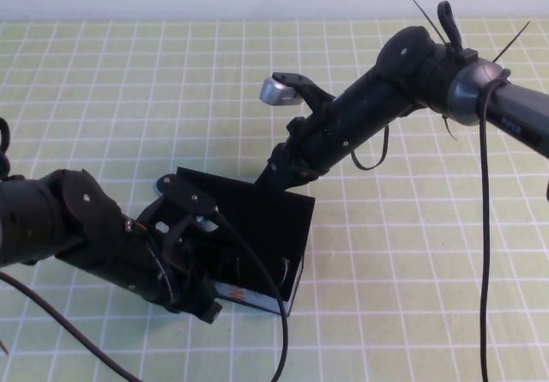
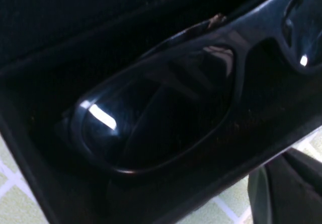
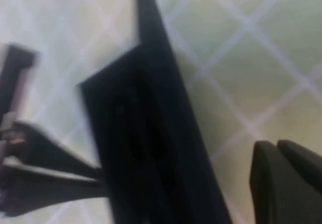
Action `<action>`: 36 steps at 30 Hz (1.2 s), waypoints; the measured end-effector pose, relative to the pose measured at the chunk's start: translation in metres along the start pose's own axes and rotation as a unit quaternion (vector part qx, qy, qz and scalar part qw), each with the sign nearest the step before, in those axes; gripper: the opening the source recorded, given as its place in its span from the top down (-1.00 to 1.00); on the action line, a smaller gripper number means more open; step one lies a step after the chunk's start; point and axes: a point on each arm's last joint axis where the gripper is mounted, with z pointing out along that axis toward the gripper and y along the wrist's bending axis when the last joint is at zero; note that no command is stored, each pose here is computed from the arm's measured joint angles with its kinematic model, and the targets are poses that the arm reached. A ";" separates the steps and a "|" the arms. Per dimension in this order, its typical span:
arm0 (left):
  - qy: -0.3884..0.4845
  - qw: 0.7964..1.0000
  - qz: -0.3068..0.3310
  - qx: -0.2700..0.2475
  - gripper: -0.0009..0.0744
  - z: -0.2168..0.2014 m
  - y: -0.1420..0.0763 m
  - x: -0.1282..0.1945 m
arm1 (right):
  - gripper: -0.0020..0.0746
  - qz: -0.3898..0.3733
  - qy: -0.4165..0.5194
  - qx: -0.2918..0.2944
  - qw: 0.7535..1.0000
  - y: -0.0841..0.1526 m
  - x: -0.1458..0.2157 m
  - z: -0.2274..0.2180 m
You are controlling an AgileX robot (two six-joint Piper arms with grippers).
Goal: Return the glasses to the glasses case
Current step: Close the glasses case
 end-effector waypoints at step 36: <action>0.138 0.979 0.052 -0.139 0.98 -0.133 -0.003 -0.038 | 0.99 -0.015 0.104 0.000 0.995 0.066 0.009 0.059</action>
